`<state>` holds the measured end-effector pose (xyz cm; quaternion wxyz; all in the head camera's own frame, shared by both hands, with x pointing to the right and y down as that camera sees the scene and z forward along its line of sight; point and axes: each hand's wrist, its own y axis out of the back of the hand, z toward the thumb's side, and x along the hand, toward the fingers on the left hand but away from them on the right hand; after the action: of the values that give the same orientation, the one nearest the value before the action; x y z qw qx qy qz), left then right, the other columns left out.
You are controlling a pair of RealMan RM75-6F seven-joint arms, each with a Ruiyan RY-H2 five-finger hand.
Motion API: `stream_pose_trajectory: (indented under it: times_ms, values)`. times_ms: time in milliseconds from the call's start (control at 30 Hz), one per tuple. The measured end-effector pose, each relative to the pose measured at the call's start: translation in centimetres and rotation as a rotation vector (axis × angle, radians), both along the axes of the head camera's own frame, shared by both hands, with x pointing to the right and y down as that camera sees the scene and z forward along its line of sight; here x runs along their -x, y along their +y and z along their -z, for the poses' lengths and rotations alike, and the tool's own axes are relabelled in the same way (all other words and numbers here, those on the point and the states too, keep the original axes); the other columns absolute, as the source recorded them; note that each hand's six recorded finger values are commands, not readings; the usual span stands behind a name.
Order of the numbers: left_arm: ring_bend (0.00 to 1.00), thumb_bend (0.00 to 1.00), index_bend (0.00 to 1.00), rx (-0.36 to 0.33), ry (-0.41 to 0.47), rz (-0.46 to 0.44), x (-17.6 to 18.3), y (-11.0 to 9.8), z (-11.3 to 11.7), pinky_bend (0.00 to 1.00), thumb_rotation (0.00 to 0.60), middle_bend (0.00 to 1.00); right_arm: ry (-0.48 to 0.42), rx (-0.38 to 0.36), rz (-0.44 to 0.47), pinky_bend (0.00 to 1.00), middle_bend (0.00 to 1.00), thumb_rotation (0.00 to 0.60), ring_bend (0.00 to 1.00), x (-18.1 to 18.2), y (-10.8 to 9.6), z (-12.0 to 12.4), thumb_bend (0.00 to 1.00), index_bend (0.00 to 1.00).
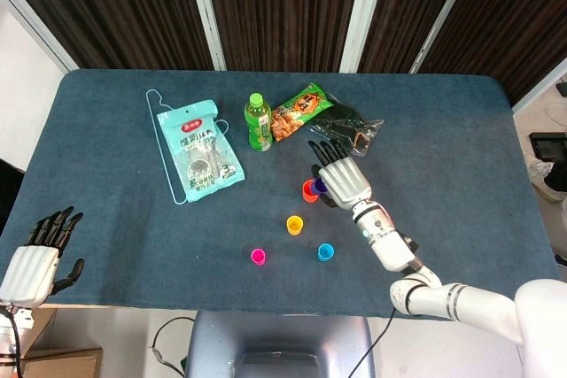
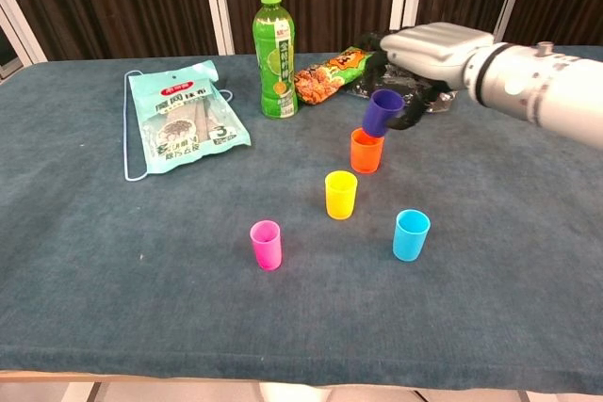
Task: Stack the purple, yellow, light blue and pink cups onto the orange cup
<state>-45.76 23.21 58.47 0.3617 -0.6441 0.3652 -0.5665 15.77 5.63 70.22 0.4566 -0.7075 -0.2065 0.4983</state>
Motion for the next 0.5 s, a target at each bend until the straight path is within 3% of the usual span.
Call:
stream_pose_trajectory:
  times_ms: [167,300,367,433,500]
  values:
    - [0.0,0.4,0.0,-0.003,0.005,0.007,0.2,-0.1,0.2,0.11,0.6,0.0,0.008,0.003,-0.004,0.01,0.11,0.6,0.0,1.2,-0.1,-0.9,0.41,0.69]
    - [0.0,0.4,0.0,-0.006,0.009,0.009,0.3,-0.1,0.3,0.11,0.6,0.0,0.015,0.034,-0.001,0.01,0.11,0.6,0.0,1.4,0.3,-1.7,0.41,0.58]
    - [0.0,0.4,0.0,-0.006,0.009,0.01,0.3,0.0,0.4,0.11,0.6,0.0,0.029,0.045,0.005,0.0,0.09,0.6,0.0,1.3,0.5,-2.1,0.41,0.45]
    - [0.0,0.4,0.0,-0.007,0.01,0.012,0.3,0.0,0.4,0.11,0.6,0.0,0.04,0.058,0.007,0.0,0.04,0.6,0.0,1.1,0.7,-2.3,0.41,0.26]
    - [0.0,0.4,0.0,-0.006,0.009,0.014,0.4,0.0,0.5,0.11,0.6,0.0,0.041,0.069,0.01,0.0,0.01,0.6,0.0,1.1,1.0,-2.2,0.41,0.16]
